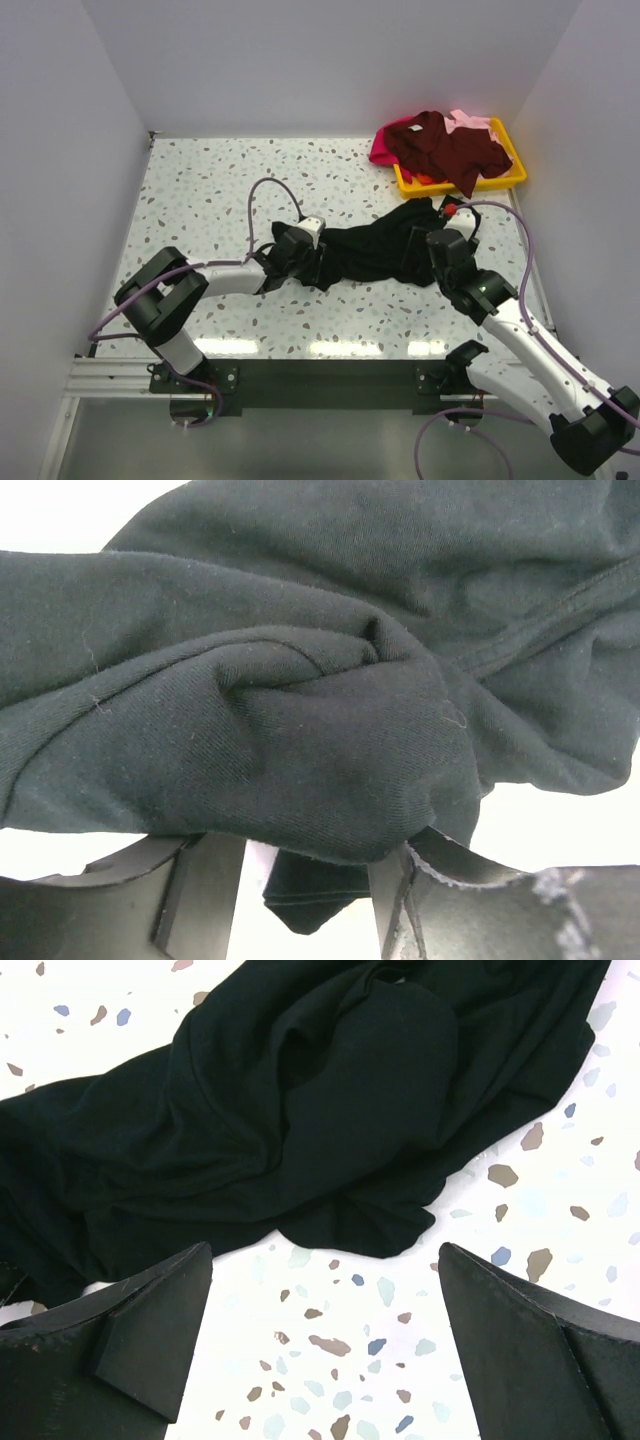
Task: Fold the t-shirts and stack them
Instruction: Flatten the tshirt out
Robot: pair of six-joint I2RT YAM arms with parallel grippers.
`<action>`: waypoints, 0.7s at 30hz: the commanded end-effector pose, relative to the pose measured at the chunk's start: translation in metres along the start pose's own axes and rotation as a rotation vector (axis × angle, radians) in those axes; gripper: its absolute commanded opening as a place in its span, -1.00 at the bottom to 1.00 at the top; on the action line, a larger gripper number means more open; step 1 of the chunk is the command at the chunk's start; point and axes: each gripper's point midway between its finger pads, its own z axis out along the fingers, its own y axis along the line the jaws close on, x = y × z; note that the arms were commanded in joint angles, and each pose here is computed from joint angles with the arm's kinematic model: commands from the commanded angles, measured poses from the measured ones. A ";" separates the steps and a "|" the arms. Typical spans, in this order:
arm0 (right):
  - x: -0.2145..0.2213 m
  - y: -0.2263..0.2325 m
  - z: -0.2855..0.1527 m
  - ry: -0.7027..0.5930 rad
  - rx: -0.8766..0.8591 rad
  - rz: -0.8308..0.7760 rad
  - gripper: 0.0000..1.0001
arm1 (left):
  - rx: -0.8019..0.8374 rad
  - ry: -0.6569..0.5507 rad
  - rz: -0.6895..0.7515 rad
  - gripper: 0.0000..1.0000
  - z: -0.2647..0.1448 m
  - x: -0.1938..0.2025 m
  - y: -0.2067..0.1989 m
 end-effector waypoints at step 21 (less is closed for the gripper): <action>-0.009 -0.008 -0.003 -0.026 0.041 -0.006 0.97 | -0.029 -0.152 -0.061 -1.00 -0.054 -0.063 0.001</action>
